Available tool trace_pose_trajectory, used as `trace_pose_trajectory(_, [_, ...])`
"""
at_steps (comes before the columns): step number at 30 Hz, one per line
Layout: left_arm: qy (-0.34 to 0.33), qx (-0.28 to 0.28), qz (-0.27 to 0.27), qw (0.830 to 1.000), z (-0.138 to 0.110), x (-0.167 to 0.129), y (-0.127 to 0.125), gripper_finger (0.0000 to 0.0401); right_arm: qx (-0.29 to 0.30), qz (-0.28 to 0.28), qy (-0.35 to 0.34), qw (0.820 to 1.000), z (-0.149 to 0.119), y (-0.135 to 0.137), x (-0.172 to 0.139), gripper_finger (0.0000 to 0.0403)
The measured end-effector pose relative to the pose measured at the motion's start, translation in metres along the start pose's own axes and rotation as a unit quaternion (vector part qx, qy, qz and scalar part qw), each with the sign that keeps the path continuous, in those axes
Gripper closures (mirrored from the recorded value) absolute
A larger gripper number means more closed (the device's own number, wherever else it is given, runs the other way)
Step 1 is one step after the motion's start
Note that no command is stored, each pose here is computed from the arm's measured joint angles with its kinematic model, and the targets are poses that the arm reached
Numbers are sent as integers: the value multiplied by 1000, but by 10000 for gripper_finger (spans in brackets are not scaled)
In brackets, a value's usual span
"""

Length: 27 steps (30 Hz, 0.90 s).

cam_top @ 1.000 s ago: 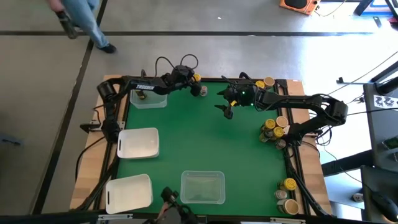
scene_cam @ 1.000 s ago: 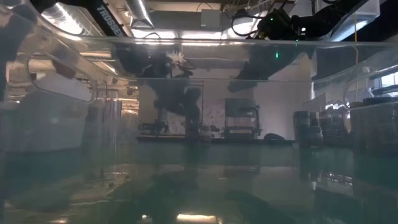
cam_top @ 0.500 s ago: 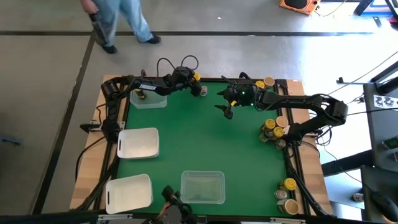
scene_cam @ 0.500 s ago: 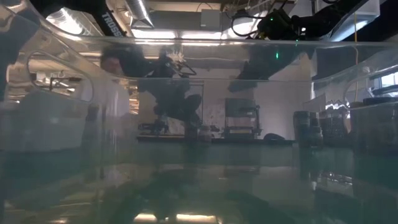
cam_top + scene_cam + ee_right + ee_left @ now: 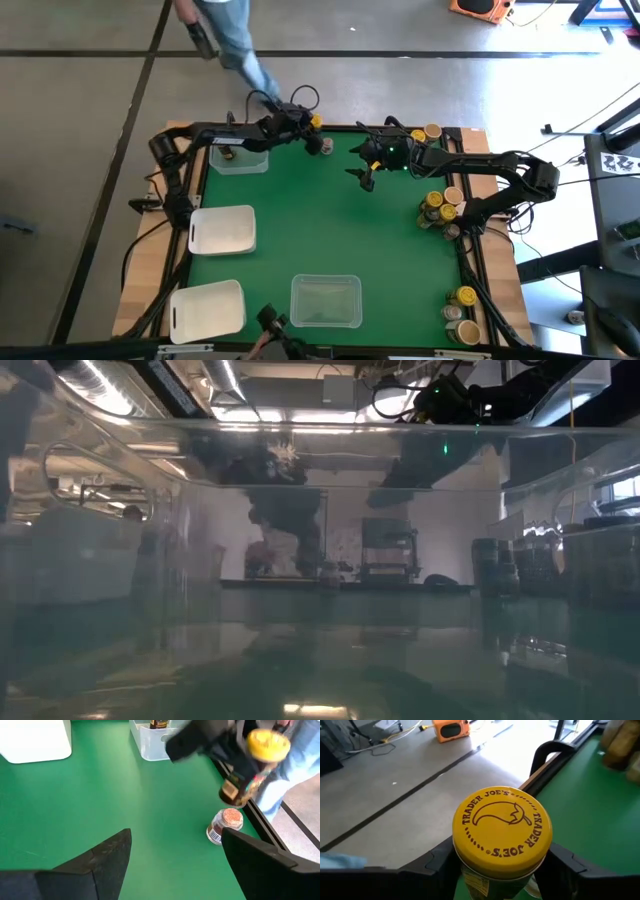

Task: Sort spices by type
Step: Put the yellow spice bottle into the top transparent bin

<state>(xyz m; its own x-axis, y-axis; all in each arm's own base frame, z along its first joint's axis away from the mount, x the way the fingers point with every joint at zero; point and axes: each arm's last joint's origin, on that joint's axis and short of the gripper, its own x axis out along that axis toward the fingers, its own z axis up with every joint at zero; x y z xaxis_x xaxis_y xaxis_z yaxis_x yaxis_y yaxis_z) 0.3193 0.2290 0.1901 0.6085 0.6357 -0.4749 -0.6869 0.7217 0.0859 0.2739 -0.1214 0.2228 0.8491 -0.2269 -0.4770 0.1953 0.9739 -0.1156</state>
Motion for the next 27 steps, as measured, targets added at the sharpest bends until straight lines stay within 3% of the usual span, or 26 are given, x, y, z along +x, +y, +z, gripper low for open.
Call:
trace_pose_trajectory(7, [3, 9, 7, 1000, 32, -58, 0, 197, 0, 0, 0, 1000, 0, 0, 0, 95])
trace_pose_trajectory(15, [47, 30, 36, 998, 45, -125, 4, 197, 0, 0, 0, 1000, 0, 0, 0, 95])
trace_pose_trajectory(20, [60, 26, 67, 996, 29, -152, 11, 197, 0, -1, -1, 1000, 0, 0, 0, 95])
trace_pose_trajectory(27, [80, -23, 88, 993, -18, -171, 24, 196, 0, -1, 1, 1000, 0, 0, 0, 95])
